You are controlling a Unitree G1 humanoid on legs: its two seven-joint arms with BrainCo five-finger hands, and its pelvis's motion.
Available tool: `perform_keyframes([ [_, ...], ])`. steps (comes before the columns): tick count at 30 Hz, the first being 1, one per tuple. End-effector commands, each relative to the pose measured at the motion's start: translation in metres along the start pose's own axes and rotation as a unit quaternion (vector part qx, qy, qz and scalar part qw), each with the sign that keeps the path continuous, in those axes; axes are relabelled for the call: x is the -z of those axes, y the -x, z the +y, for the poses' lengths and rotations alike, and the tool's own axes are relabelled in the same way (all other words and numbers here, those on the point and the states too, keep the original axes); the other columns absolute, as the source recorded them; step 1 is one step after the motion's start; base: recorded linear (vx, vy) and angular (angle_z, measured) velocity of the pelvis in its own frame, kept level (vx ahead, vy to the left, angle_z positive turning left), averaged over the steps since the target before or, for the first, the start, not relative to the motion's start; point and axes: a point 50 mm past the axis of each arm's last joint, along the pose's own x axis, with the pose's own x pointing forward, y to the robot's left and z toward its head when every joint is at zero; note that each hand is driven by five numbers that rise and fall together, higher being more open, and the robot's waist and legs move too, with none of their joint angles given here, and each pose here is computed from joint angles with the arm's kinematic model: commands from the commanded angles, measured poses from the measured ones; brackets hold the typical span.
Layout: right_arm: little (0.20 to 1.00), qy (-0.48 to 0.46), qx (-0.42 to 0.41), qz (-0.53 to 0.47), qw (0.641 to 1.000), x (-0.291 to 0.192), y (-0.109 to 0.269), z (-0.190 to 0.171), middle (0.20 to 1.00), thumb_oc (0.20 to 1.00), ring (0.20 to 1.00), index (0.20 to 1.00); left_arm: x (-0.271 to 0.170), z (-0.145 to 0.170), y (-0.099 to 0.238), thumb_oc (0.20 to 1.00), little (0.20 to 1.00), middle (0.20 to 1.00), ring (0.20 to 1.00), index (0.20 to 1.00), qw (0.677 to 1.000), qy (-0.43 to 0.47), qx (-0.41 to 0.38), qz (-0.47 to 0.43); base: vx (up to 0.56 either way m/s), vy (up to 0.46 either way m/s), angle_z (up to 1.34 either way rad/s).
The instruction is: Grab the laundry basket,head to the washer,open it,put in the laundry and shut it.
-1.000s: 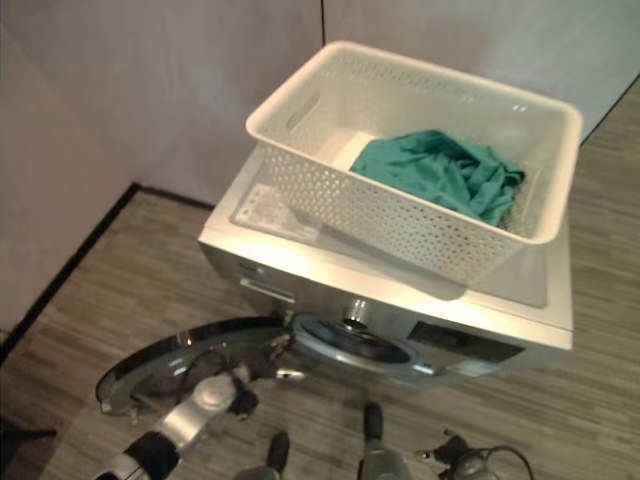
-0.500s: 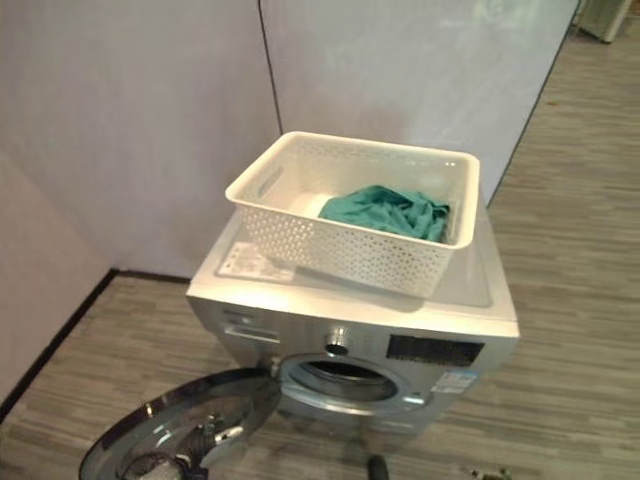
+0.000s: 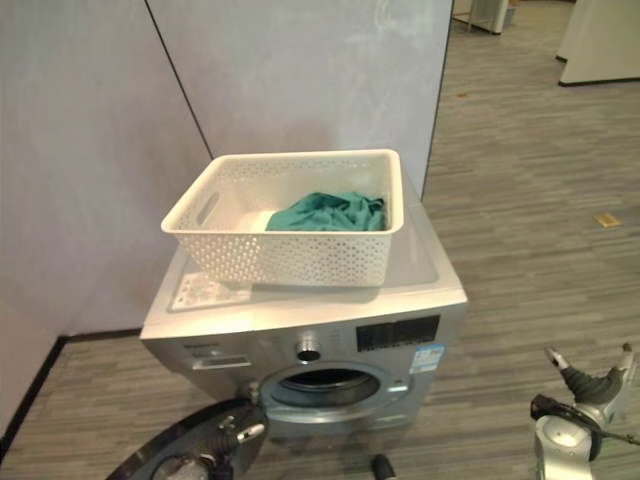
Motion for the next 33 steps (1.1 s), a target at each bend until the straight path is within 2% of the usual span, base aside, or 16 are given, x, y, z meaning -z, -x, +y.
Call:
perform_keyframes([
  [1,1.0,-0.03,0.057,-0.171,0.983,-0.076,-0.03,-0.008,1.0,1.0,1.0,1.0,-0.014,0.008,-0.009,1.0,1.0,1.0,1.0,1.0,0.999,-0.038,-0.019,-0.011,0.02,-0.034,0.01],
  [2,1.0,-0.063,0.053,-0.247,0.965,-0.116,-0.029,-0.009,1.0,1.0,1.0,1.0,-0.013,0.008,-0.01,1.0,1.0,1.0,1.0,1.0,0.999,-0.048,-0.02,-0.005,0.01,-0.031,0.02],
  [3,1.0,-0.063,0.053,-0.248,0.965,-0.117,-0.029,-0.009,1.0,1.0,1.0,1.0,-0.013,0.008,-0.01,1.0,1.0,1.0,1.0,1.0,0.999,-0.047,-0.02,-0.006,-0.03,-0.043,0.02],
  [6,1.0,-0.093,0.034,-0.392,0.915,-0.188,-0.025,-0.02,1.0,1.0,1.0,1.0,-0.016,0.013,-0.012,1.0,1.0,1.0,1.0,1.0,0.997,-0.07,-0.024,-0.003,-0.01,-0.053,0.09],
  [8,1.0,-0.1,0.028,-0.418,0.903,-0.203,-0.024,-0.023,1.0,1.0,1.0,1.0,-0.019,0.013,-0.013,1.0,1.0,1.0,1.0,1.0,0.997,-0.073,-0.023,-0.007,-0.03,-0.041,0.19],
  [9,1.0,-0.098,0.003,-0.475,0.874,-0.234,-0.019,-0.025,1.0,1.0,1.0,1.0,-0.021,0.014,-0.013,1.0,1.0,1.0,1.0,1.0,0.996,-0.085,-0.019,-0.009,0.02,-0.039,0.2],
  [12,1.0,-0.088,-0.072,-0.525,0.844,-0.277,-0.019,-0.016,1.0,1.0,1.0,1.0,-0.024,0.015,-0.015,1.0,1.0,1.0,1.0,1.0,0.995,-0.094,-0.012,-0.008,-0.03,-0.05,0.19],
  [16,1.0,0.007,-0.138,-0.53,0.837,-0.318,-0.04,-0.004,1.0,1.0,1.0,1.0,-0.02,0.018,-0.014,1.0,1.0,1.0,1.0,1.0,0.996,-0.094,-0.002,0.006,-0.01,-0.033,0.25],
  [20,1.0,0.064,-0.199,-0.502,0.839,-0.334,-0.052,0.015,1.0,1.0,1.0,1.0,-0.016,0.017,-0.014,1.0,1.0,1.0,1.0,1.0,0.997,-0.079,0.005,0.017,0.01,-0.015,0.21],
  [21,1.0,0.091,-0.22,-0.488,0.84,-0.332,-0.056,0.021,1.0,1.0,1.0,1.0,-0.014,0.017,-0.014,1.0,1.0,1.0,1.0,1.0,0.997,-0.077,0.009,0.021,-0.01,-0.014,0.07],
  [22,1.0,0.161,-0.251,-0.458,0.838,-0.327,-0.066,0.027,1.0,1.0,1.0,1.0,-0.012,0.017,-0.014,1.0,1.0,1.0,1.0,1.0,0.997,-0.072,0.016,0.027,-0.01,-0.014,0.13],
  [26,1.0,0.221,-0.295,-0.396,0.841,-0.312,-0.084,0.036,1.0,1.0,1.0,1.0,-0.005,0.013,-0.013,1.0,1.0,1.0,1.0,1.0,0.996,-0.065,0.033,0.042,0.0,-0.014,0.26],
  [31,1.0,0.253,-0.334,-0.361,0.833,-0.298,-0.09,0.042,1.0,1.0,1.0,1.0,-0.001,0.014,-0.012,1.0,1.0,1.0,1.0,1.0,0.997,-0.055,0.034,0.051,0.01,-0.006,0.09],
  [33,1.0,0.301,-0.353,-0.34,0.818,-0.292,-0.094,0.042,1.0,1.0,1.0,1.0,-0.001,0.013,-0.012,1.0,1.0,1.0,1.0,1.0,0.996,-0.059,0.043,0.05,0.01,-0.007,0.09],
])
